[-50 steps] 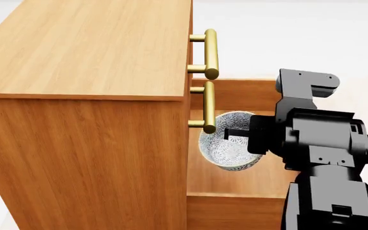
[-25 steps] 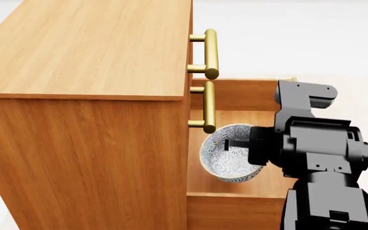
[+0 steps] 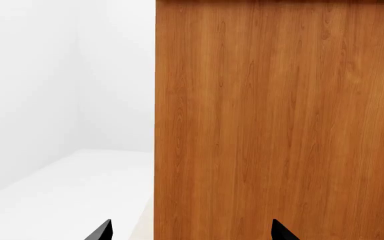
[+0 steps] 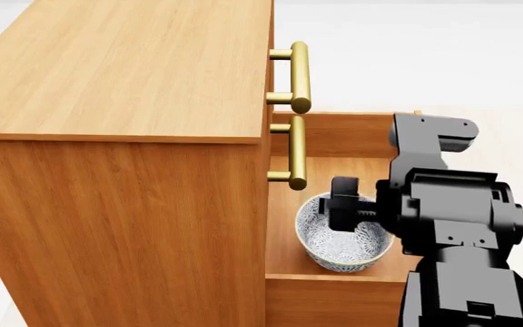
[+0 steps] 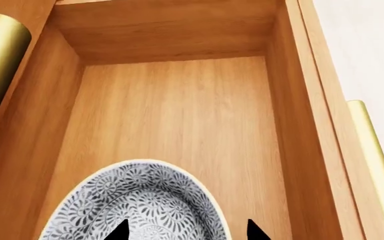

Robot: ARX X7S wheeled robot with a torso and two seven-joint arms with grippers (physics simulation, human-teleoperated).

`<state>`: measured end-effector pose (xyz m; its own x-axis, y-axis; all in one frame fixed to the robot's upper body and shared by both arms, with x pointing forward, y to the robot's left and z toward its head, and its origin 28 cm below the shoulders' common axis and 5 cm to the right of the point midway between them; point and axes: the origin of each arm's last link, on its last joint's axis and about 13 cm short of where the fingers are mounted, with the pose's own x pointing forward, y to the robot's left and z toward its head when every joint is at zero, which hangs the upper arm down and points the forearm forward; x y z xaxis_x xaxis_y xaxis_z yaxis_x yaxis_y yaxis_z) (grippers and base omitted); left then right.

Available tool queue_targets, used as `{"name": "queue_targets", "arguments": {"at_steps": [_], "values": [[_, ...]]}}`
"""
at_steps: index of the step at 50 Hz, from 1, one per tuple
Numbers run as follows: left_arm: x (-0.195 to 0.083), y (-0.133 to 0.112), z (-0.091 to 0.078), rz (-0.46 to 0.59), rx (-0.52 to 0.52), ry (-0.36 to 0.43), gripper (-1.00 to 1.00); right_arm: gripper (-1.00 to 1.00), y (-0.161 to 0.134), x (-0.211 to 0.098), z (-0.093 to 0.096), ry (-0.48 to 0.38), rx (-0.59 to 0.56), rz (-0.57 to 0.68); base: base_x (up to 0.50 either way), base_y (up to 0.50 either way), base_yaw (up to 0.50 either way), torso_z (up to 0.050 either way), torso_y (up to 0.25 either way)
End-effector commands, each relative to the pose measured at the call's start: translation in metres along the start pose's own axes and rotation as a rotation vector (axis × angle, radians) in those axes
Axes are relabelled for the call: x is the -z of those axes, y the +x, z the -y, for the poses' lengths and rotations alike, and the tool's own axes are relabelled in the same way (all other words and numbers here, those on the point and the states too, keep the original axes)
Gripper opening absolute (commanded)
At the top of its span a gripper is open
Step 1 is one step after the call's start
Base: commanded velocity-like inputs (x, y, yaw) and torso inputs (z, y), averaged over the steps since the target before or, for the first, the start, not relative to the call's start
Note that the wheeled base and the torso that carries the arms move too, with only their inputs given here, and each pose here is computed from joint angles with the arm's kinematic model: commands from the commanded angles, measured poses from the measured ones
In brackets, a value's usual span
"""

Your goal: Put the bowl in the bottom drawer of the cabinet and close it.

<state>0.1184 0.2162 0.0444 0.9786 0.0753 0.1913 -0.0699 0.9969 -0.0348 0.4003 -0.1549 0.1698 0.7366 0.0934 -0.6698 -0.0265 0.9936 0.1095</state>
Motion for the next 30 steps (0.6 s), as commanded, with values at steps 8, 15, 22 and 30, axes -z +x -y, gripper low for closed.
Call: {"name": "queue_targets", "arguments": {"at_steps": [8, 15, 22, 30], "values": [[0.001, 0.0, 0.0, 0.002, -0.003, -0.002, 1.0, 1.0, -0.004, -0.015, 0.001, -0.067, 0.005, 0.093, 0.0, 0.0, 0.0, 0.0, 0.0], [-0.001, 0.001, -0.001, 0.004, 0.006, -0.003, 1.0, 1.0, -0.016, -0.034, 0.002, -0.083, 0.006, 0.154, 0.0, 0.0, 0.0, 0.0, 0.0], [-0.002, 0.0, -0.001, 0.007, 0.028, 0.021, 1.0, 1.0, -0.027, -0.045, 0.006, -0.089, 0.021, 0.204, 0.0, 0.0, 0.0, 0.0, 0.0], [-0.002, 0.0, 0.0, 0.012, 0.023, -0.008, 1.0, 1.0, -0.048, -0.052, 0.015, -0.088, 0.033, 0.269, 0.0, 0.0, 0.0, 0.0, 0.0]]}}
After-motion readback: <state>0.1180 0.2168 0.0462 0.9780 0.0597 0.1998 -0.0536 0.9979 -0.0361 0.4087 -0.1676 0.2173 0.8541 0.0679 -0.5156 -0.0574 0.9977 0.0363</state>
